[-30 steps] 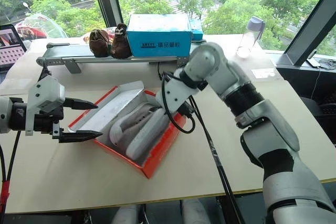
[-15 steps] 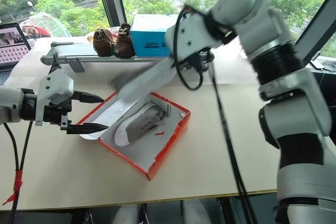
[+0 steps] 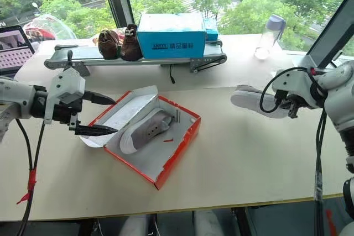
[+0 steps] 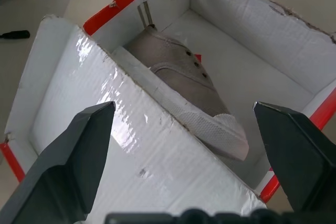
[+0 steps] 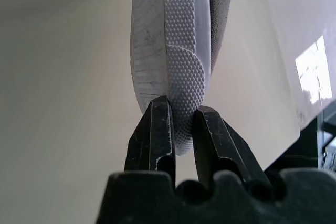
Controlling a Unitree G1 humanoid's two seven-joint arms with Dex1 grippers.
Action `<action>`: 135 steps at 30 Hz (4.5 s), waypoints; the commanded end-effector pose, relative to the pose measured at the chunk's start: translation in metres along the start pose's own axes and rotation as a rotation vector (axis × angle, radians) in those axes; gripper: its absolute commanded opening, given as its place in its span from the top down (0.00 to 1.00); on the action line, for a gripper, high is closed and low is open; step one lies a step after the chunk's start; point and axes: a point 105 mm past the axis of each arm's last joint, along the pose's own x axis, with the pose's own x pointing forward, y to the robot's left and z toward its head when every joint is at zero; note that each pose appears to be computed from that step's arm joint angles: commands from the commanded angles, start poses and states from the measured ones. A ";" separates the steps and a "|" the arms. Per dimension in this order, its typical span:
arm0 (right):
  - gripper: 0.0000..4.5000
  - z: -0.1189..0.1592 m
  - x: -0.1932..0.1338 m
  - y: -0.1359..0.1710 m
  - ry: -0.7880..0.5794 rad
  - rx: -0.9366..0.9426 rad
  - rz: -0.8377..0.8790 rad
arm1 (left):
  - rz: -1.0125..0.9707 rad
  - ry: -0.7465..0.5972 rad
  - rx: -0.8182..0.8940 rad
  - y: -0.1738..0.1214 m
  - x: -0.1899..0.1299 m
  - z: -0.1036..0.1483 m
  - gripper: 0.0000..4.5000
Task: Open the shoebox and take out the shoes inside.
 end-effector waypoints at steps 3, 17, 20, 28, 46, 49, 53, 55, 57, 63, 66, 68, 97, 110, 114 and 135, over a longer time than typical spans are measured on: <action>0.95 -0.011 0.003 -0.010 0.034 0.041 -0.177 | 0.009 0.001 0.053 0.007 -0.004 0.008 0.00; 0.47 0.041 -0.005 0.081 -0.166 0.072 0.193 | 0.009 0.019 0.068 0.008 -0.008 0.011 0.00; 0.23 0.045 -0.015 0.086 -0.184 0.077 0.241 | 0.011 0.023 0.067 0.008 -0.008 0.011 0.00; 0.01 0.125 -0.063 0.065 -0.610 0.026 0.301 | 0.036 0.042 0.059 0.008 -0.015 0.010 0.00; 0.01 0.267 -0.005 0.102 -0.956 -0.649 0.101 | 0.115 0.086 -0.020 -0.007 -0.034 0.003 0.00; 0.01 0.270 -0.009 0.106 -0.995 -0.694 0.120 | 0.108 0.085 -0.043 -0.012 -0.037 0.003 0.00; 0.01 0.272 -0.011 0.112 -1.016 -0.745 0.139 | 0.113 0.080 -0.057 -0.015 -0.042 0.003 0.00; 0.01 0.271 -0.010 0.115 -1.016 -0.756 0.149 | 0.119 0.062 -0.061 -0.015 -0.044 0.006 0.00; 0.01 0.272 -0.012 0.117 -1.021 -0.765 0.154 | 0.133 0.029 -0.062 -0.014 -0.049 0.012 0.00; 0.01 0.276 -0.020 0.126 -1.058 -0.749 0.181 | 0.179 -0.033 -0.080 -0.017 -0.076 0.024 0.00; 0.01 0.272 -0.005 0.132 -1.014 -0.775 0.177 | 0.192 -0.042 -0.082 -0.019 -0.080 0.024 0.00; 0.01 0.270 0.010 0.136 -0.973 -0.795 0.159 | 0.202 -0.052 -0.076 -0.021 -0.082 0.026 0.00; 0.94 0.288 -0.020 0.121 -1.047 -0.638 0.128 | 0.187 -0.087 -0.049 -0.013 -0.071 0.023 0.00; 0.94 0.254 -0.097 0.074 -1.126 -0.205 0.290 | 0.142 -0.118 -0.015 0.001 -0.055 0.025 0.00; 0.94 0.227 -0.113 0.030 -1.088 -0.081 0.218 | 0.123 -0.126 -0.003 0.005 -0.049 0.026 0.00; 0.94 0.080 -0.071 -0.042 -0.383 -0.245 0.085 | 0.065 -0.128 0.035 0.018 -0.029 0.026 0.00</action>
